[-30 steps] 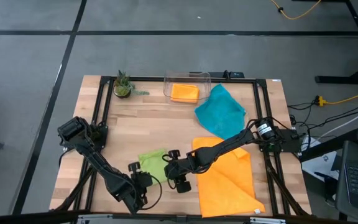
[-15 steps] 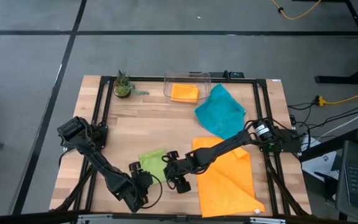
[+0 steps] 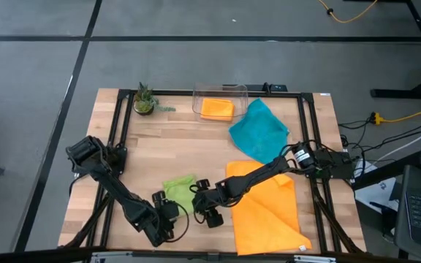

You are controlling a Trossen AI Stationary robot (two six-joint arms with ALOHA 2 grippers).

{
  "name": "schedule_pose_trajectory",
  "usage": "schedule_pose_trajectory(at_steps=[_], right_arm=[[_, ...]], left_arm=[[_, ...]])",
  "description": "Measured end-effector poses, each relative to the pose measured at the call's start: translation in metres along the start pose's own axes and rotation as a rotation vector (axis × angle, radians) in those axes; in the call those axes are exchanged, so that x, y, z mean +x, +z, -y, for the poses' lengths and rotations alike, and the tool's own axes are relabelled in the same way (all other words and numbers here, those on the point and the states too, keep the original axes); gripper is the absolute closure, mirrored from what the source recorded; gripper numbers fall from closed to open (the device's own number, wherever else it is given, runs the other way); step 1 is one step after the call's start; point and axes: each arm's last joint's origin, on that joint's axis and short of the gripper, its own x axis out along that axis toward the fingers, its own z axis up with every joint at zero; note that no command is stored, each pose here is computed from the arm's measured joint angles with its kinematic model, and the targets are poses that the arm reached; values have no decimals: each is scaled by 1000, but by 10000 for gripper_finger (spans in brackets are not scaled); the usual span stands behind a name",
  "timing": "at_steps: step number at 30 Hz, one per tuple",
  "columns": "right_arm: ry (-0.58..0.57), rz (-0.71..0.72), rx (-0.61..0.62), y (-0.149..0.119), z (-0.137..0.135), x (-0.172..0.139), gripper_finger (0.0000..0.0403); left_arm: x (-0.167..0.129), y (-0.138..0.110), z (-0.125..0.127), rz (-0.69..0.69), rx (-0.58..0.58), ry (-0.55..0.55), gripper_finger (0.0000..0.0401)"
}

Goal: Fold microfiber towels
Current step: Fold the green microfiber cloth

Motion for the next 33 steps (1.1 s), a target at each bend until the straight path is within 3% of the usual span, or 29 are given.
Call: schedule_pose_trajectory(at_steps=[9, 18, 23, 33], right_arm=[[1, 27, 19, 1, 0, 3, 144], [3, 12, 27, -1, 0, 3, 158], [-3, 11, 67, -1, 1, 3, 220], [20, -7, 180, -1, -1, -1, 387]], left_arm=[[7, -8, -8, 6, -14, -1, 187], [6, -15, -7, 4, 11, 12, 237], [6, -16, -8, 10, 17, 23, 285], [3, -14, -2, -2, 3, -10, 392]])
